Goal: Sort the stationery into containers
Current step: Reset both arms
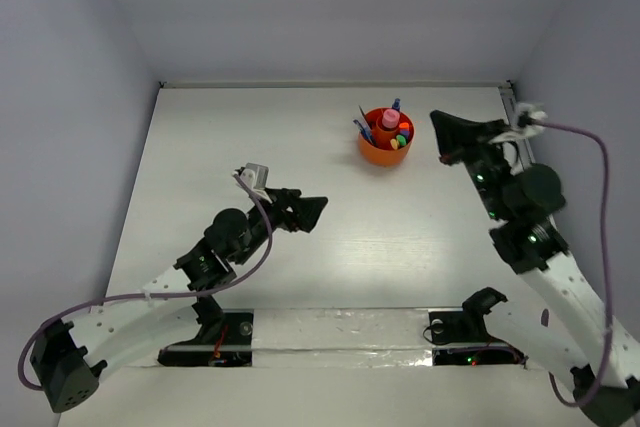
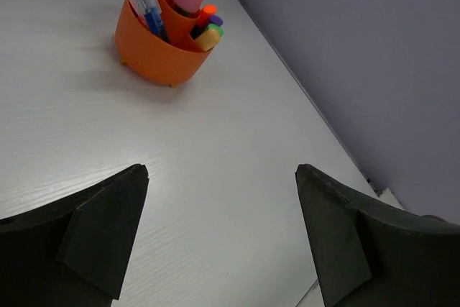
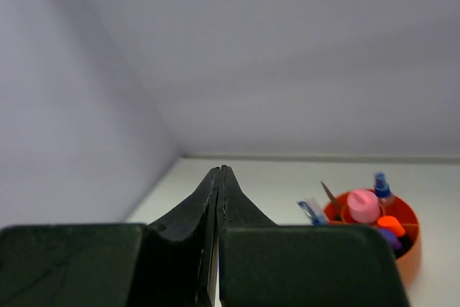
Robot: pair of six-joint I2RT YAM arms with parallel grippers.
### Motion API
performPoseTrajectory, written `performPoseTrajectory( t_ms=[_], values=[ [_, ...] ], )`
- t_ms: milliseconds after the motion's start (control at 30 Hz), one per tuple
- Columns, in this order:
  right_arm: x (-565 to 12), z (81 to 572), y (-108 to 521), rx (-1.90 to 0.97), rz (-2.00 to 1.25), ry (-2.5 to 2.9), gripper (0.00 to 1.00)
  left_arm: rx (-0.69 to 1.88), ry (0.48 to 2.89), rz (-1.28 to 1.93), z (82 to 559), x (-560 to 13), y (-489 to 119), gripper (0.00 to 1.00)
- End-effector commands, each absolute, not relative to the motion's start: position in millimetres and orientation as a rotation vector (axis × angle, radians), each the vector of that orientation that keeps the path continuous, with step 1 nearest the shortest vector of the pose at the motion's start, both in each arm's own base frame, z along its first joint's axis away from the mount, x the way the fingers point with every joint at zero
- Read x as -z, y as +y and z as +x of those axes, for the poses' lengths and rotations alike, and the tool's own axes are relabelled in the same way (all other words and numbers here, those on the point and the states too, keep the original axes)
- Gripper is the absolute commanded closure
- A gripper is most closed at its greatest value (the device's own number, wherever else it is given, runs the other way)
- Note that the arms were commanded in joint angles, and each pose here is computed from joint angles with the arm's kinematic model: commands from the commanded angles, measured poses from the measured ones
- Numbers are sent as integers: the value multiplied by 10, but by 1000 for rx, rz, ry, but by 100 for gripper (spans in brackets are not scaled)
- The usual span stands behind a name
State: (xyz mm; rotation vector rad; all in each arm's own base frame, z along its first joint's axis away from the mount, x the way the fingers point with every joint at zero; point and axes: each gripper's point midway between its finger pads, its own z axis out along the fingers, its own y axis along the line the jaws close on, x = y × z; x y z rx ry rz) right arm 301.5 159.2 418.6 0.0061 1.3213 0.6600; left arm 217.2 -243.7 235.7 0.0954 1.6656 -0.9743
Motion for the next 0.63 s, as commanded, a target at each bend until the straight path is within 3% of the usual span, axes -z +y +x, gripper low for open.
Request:
performPoseTrajectory(
  t_ms=[0,133,167,233,267,300,367,600],
  values=[
    [-4337,2503,1393,-779,62,1282,98,1023,1546,20,2161,-2875,-2321,18],
    [-4412,2163,1071,-741,123,1256,85,987,1515,-18,2136,-3132,-2141,16],
    [-4426,2120,1022,-733,133,1251,68,978,1506,-27,2133,-3197,-2101,16],
    [-4380,2063,894,-699,176,1263,50,945,1491,-61,2130,-3356,-1974,15],
    [-4366,2056,853,-685,192,1269,33,938,1481,-67,2122,-3419,-1936,15],
    [-4341,2065,798,-662,218,1275,27,932,1465,-74,2098,-3525,-1875,15],
    [-4313,2051,764,-651,227,1278,21,902,1445,-71,2091,-3609,-1800,14],
    [-4204,2104,859,-664,201,1319,20,849,1468,-74,2091,-3622,-1708,16]
  ],
)
